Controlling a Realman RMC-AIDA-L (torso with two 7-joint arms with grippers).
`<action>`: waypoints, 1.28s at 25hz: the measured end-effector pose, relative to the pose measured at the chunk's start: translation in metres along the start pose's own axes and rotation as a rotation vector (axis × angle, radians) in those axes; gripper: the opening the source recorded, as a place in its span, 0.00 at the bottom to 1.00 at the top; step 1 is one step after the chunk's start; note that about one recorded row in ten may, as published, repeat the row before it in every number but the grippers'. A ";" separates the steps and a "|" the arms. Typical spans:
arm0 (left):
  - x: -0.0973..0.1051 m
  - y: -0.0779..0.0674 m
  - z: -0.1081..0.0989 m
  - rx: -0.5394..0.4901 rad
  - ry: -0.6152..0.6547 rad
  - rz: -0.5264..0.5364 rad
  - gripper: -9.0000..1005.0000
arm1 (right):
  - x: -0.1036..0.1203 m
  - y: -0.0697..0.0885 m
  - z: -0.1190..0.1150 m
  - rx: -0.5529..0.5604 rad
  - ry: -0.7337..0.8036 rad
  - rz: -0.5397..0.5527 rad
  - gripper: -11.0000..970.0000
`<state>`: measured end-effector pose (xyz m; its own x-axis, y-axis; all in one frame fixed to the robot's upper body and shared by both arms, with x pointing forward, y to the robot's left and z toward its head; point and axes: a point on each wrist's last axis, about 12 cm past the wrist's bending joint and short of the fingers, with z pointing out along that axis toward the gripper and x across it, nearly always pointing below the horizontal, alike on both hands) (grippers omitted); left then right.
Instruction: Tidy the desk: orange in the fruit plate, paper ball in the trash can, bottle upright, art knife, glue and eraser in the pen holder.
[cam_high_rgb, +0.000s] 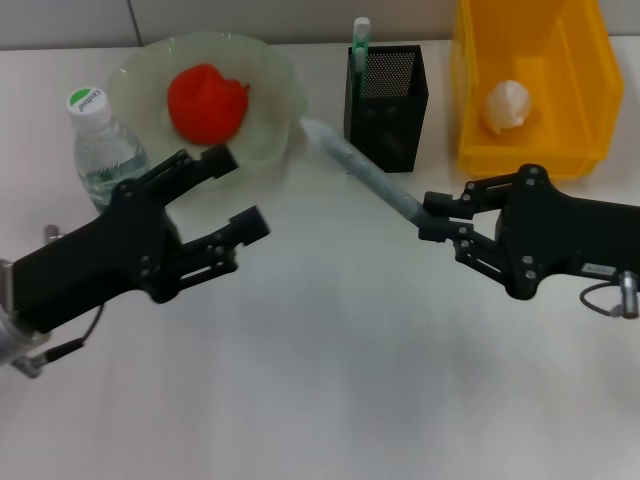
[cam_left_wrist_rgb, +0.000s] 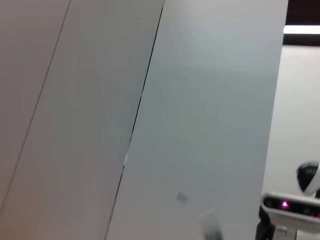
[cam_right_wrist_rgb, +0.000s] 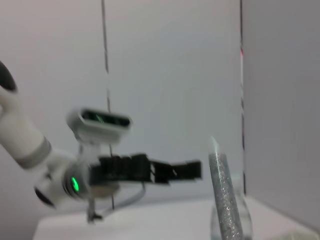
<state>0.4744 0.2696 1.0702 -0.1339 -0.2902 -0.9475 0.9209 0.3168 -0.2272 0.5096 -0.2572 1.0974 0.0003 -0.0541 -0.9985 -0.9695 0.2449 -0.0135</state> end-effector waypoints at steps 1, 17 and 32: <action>0.002 -0.001 0.008 0.012 -0.027 -0.012 0.84 | 0.000 0.003 -0.001 -0.009 -0.038 -0.008 0.14; 0.006 -0.006 0.045 0.053 -0.131 -0.055 0.82 | 0.005 0.011 0.014 -0.046 -0.135 0.019 0.14; 0.008 -0.008 0.053 0.065 -0.144 -0.065 0.78 | 0.008 0.010 0.023 -0.045 -0.158 0.011 0.14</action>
<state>0.4851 0.2169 1.0762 -0.1443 -0.4362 -0.8882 0.9343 0.2358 -0.2675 0.5053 -0.2329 1.0883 0.0247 0.1023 -0.9944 -0.9796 0.2009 -0.0037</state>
